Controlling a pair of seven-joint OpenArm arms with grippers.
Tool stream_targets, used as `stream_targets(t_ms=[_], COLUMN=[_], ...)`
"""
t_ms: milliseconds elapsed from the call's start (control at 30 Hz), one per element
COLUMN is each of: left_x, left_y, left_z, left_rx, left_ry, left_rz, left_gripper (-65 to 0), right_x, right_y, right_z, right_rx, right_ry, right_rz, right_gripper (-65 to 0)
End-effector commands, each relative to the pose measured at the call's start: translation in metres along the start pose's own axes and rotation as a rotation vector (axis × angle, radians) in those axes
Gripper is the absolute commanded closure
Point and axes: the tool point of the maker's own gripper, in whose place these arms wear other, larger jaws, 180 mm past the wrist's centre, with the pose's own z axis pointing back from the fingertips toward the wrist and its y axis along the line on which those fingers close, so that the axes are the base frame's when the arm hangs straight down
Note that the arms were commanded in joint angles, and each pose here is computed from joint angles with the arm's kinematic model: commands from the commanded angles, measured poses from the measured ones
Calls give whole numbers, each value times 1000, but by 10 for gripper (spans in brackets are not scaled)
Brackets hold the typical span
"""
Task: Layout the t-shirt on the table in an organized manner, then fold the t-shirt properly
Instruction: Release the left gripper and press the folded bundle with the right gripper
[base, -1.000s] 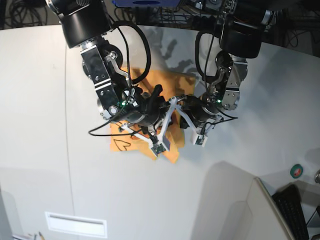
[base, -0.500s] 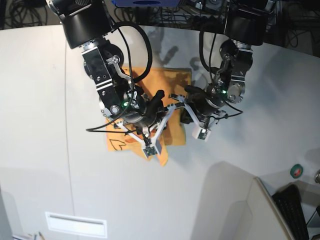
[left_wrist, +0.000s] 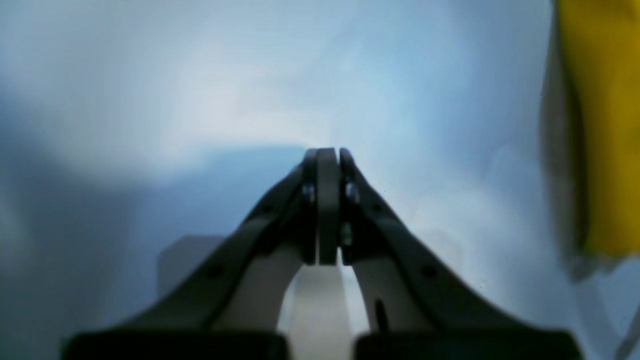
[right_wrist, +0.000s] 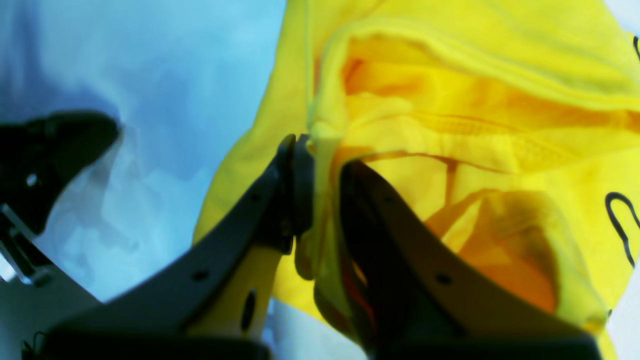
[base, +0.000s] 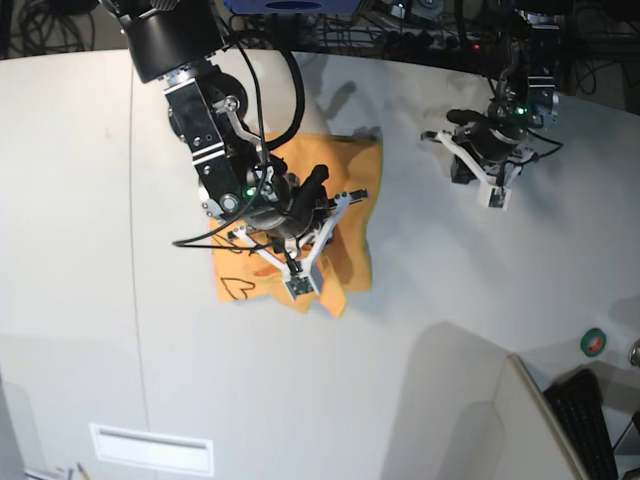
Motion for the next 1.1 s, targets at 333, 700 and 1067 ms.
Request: stream_targets(t_ms=[333, 700, 1067], left_x=[35, 39, 45], left_y=[-20, -85, -98], left_z=[-15, -43, -44], left_rx=[-33, -176, -196], left_ry=[-71, -37, -52], left_rz=[22, -31, -17], left_gripper=[0, 0, 0], right_x=[26, 26, 34], right_y=[34, 34, 31], right_z=[10, 9, 2], right_rx=[21, 13, 2], right_ry=[-84, -84, -77], right_rz=[22, 21, 40], right_gripper=[0, 0, 0])
